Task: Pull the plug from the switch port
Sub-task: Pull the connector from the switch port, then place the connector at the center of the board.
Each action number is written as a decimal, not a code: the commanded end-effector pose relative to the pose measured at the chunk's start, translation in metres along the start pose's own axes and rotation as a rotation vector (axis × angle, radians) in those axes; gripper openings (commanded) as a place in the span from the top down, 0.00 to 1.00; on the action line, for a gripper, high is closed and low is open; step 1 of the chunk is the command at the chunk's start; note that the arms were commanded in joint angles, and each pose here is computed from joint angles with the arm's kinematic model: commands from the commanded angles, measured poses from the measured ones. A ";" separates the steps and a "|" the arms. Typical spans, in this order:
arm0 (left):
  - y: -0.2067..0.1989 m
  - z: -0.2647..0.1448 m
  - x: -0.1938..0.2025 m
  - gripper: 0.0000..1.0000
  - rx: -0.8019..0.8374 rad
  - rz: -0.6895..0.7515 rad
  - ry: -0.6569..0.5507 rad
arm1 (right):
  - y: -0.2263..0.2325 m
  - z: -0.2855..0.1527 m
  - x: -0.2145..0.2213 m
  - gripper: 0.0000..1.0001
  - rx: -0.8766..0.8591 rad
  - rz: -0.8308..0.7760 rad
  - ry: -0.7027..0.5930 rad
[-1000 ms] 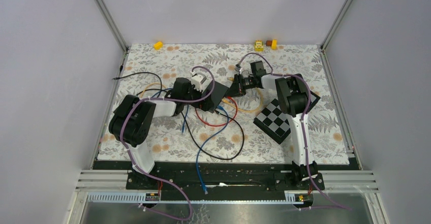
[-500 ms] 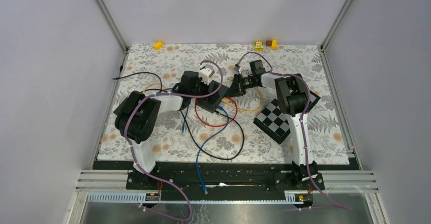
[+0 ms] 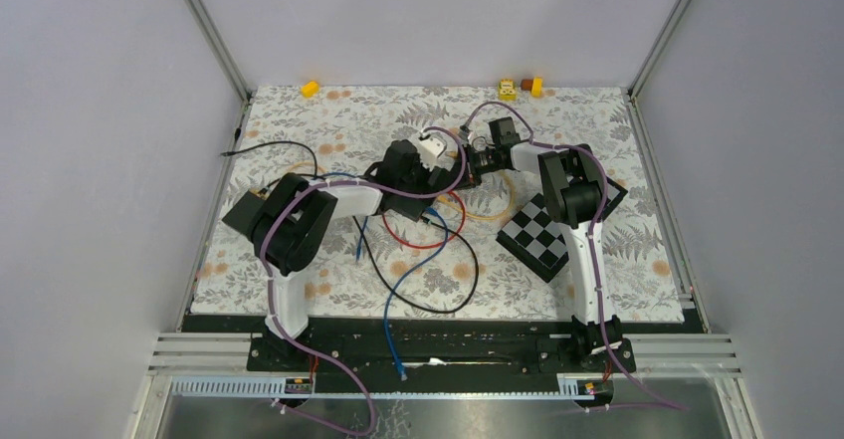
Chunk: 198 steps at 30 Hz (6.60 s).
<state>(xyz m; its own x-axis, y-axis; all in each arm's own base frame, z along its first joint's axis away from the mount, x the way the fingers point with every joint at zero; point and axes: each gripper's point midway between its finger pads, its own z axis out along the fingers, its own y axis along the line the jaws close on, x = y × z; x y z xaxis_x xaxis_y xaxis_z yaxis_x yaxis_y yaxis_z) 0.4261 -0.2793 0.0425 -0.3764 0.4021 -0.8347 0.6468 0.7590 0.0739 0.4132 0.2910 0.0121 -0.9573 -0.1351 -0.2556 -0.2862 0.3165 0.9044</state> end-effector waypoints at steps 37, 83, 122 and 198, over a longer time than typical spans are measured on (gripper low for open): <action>0.014 -0.004 0.045 0.15 -0.156 -0.103 0.109 | -0.050 -0.008 0.001 1.00 0.203 0.045 0.023; 0.014 -0.011 0.049 0.22 -0.167 -0.077 0.100 | -0.059 -0.010 0.005 1.00 0.225 0.069 0.015; -0.002 -0.013 0.017 0.09 -0.055 -0.133 0.057 | -0.015 -0.050 -0.015 1.00 0.239 -0.029 -0.098; 0.083 -0.075 0.115 0.90 -0.153 -0.158 0.481 | 0.034 -0.055 -0.001 0.50 0.356 -0.159 -0.160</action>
<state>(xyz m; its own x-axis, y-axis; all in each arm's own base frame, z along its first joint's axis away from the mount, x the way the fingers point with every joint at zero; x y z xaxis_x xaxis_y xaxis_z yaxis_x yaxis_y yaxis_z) 0.3921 -0.1613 0.0180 -0.6853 0.4201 -0.5948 0.5004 0.8651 0.0346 0.3943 0.2488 0.0314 -0.9245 -0.0670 -0.3753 -0.3319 0.6258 0.7058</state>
